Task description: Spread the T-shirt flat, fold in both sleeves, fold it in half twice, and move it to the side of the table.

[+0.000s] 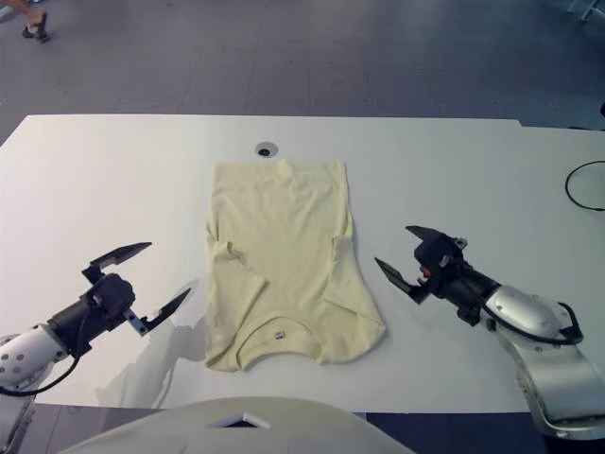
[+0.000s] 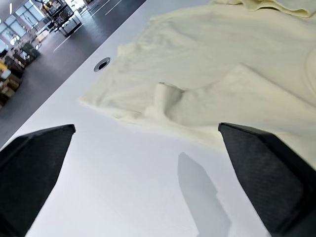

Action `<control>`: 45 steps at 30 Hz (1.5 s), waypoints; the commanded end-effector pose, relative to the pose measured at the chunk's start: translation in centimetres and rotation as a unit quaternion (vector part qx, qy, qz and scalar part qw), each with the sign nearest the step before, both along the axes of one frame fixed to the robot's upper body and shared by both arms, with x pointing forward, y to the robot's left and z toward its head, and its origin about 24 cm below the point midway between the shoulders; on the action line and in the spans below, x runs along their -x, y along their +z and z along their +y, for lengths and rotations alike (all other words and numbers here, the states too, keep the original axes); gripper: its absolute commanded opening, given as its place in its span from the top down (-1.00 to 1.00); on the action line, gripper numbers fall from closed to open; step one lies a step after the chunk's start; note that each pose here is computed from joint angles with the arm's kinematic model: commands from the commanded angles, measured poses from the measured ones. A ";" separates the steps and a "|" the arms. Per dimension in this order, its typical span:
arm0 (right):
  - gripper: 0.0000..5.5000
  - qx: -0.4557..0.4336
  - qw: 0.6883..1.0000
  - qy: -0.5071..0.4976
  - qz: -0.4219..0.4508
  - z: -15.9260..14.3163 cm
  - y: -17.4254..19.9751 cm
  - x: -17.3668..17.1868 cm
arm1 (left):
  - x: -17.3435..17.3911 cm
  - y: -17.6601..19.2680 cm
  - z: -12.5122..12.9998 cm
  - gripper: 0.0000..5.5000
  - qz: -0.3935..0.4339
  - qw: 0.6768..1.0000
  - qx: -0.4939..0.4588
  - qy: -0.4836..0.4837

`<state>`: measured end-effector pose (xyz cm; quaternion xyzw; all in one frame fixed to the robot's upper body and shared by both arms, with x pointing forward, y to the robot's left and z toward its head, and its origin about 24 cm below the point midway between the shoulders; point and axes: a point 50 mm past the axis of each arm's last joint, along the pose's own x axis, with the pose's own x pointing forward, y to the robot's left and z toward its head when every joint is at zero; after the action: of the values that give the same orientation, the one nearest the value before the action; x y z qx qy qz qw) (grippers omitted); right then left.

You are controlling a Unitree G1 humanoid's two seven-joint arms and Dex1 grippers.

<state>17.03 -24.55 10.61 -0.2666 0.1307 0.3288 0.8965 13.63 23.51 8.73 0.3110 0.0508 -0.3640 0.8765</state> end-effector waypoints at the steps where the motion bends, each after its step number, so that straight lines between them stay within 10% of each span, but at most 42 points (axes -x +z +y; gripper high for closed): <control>1: -0.82 0.114 0.986 0.116 -0.035 -2.1 -1.5 1.5 | 2.0 -0.9 0.5 -0.96 0.001 0.990 -0.075 -0.120; 33: -0.96 0.204 0.899 0.345 -0.176 0.5 -6.2 3.0 | 0.1 -3.9 -1.9 -0.96 -0.067 0.937 -0.137 -0.315; 45: -0.21 0.201 0.893 0.365 -0.170 0.8 -6.8 3.2 | 0.4 -5.1 -2.3 -0.54 -0.054 0.904 -0.147 -0.397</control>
<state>14.26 -23.40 4.48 -0.5150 -0.0954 0.5291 0.6676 13.76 20.59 4.44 0.4352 -0.1030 -0.6228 0.6420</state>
